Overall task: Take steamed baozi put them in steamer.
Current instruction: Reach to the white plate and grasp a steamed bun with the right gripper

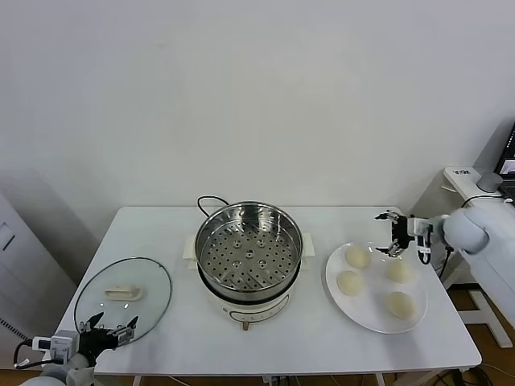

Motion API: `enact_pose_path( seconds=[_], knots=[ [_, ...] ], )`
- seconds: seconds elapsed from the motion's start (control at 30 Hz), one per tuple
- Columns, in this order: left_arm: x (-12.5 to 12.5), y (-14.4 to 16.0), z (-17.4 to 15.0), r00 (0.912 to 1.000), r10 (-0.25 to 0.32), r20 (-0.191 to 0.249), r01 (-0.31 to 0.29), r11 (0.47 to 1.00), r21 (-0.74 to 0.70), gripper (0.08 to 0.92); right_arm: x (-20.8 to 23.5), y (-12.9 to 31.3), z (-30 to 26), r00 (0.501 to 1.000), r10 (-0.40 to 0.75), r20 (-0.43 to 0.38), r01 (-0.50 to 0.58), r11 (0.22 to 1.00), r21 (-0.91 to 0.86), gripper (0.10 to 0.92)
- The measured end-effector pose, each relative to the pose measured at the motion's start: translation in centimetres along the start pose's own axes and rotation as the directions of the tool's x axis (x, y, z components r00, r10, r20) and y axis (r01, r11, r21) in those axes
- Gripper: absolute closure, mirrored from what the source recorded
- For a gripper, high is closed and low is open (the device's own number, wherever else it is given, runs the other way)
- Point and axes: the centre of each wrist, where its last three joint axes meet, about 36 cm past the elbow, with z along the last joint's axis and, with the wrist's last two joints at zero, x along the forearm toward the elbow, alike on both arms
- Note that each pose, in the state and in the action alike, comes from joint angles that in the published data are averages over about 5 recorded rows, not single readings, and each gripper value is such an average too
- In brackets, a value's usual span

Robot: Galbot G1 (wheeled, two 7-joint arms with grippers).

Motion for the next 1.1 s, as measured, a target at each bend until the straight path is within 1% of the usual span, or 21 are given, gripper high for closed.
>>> enact_pose_path(
  seconds=[0.17,0.4,0.67,0.9,1.0,1.1],
  knots=[
    [0.0,0.0,0.0,1.0,0.0,-0.003,0.0,1.0,-0.001,0.177,-1.8,-2.5,-0.9,0.994,-0.106,-0.015,0.106,0.993,0.056,0.2],
    [0.0,0.0,-0.1,1.0,0.0,-0.003,0.0,1.0,-0.003,0.177,-4.5,-4.2,-1.6,0.977,-0.204,-0.059,0.209,0.972,0.105,0.2],
    [0.0,0.0,0.0,1.0,0.0,-0.004,0.0,1.0,-0.003,0.177,-7.2,-4.3,-2.1,0.959,-0.268,-0.093,0.278,0.952,0.124,0.2],
    [0.1,0.0,0.0,1.0,0.0,-0.005,0.0,1.0,-0.004,0.177,-8.9,-3.6,-2.1,0.948,-0.298,-0.112,0.311,0.943,0.12,0.205],
    [0.1,0.0,0.1,1.0,0.001,-0.007,-0.001,1.0,-0.004,0.177,-9.5,-3.3,-2.0,0.945,-0.304,-0.117,0.317,0.942,0.112,0.239],
    [0.2,0.0,0.1,1.0,0.003,-0.008,-0.003,1.0,-0.004,0.177,-9.9,-3.0,-1.7,0.945,-0.306,-0.119,0.318,0.943,0.101,0.308]
  ],
)
